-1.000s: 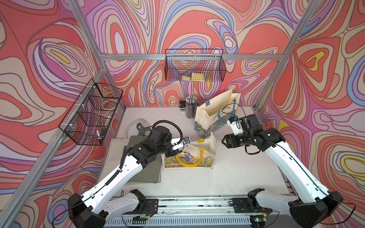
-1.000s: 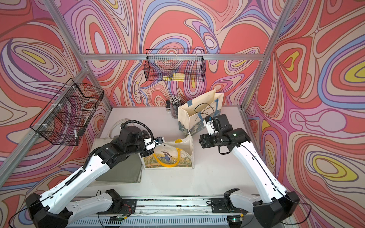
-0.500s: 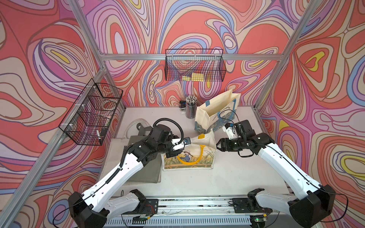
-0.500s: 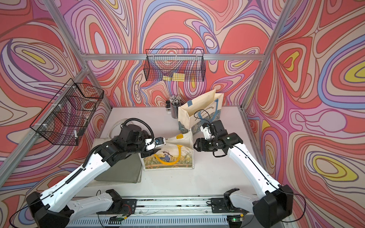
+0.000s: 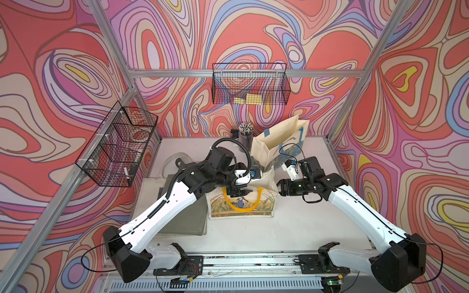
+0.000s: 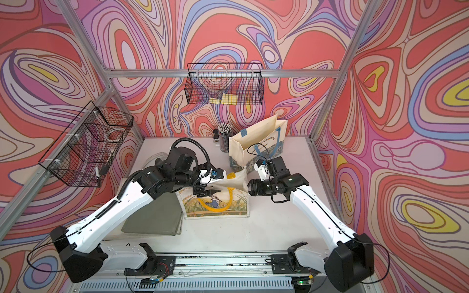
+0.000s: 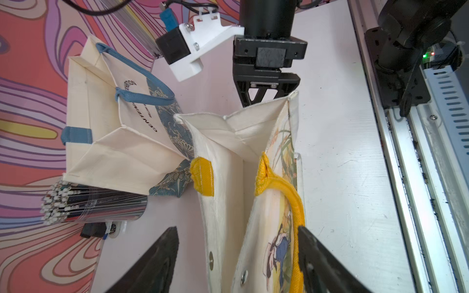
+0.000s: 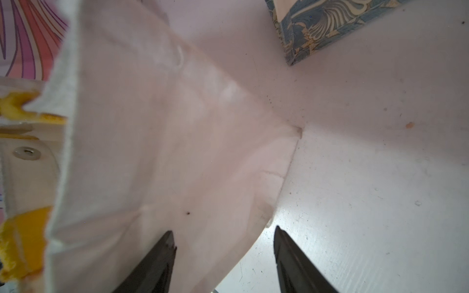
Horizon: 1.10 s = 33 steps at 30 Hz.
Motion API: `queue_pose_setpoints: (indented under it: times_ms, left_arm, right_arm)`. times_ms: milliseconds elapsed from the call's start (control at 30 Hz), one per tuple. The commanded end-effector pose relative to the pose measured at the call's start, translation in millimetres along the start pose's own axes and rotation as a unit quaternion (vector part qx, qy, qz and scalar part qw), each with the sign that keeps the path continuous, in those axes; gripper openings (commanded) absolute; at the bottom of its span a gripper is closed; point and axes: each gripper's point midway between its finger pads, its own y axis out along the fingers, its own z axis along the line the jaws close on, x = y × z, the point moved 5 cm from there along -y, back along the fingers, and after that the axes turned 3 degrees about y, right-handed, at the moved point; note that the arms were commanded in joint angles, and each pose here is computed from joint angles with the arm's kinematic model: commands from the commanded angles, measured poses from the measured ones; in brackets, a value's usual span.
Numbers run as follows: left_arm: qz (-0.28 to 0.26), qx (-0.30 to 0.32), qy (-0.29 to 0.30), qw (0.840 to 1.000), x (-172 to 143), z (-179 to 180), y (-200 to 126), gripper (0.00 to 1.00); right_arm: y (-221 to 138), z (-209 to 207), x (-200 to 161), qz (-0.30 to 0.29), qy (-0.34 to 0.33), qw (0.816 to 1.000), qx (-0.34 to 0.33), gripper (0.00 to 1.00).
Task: Put away the canvas bag
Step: Press the canvas bag.
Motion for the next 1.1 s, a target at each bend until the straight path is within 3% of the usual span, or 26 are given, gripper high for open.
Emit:
queue_pose_setpoints:
  times_ms: [0,133,367,567,733,1067]
  left_arm:
    - [0.013,-0.05,-0.014,0.999,-0.7,-8.6,11.5,0.79]
    - [0.021,-0.06,-0.016,0.998,1.2,-5.3,25.1,0.86]
    - [0.041,-0.063,-0.014,0.997,1.5,-0.6,40.1,0.88]
    - [0.053,-0.092,-0.023,0.994,-1.1,-5.0,51.5,0.87]
    - [0.05,-0.108,-0.027,0.993,0.0,-6.1,60.5,0.86]
    - [0.035,-0.124,-0.043,0.991,7.8,-4.1,71.5,0.81]
  right_arm:
    - [-3.7,13.4,5.1,-0.03,-0.051,0.997,0.045,0.66]
    - [-1.2,18.6,4.3,-0.047,-0.091,0.992,0.076,0.66]
    - [10.7,21.4,1.5,-0.059,-0.14,0.981,0.119,0.67]
    - [14.0,23.7,5.3,-0.083,-0.177,0.972,0.133,0.67]
    - [9.1,27.7,6.4,-0.132,-0.203,0.959,0.149,0.73]
    - [13.4,20.4,6.3,-0.184,-0.209,0.95,0.141,0.81]
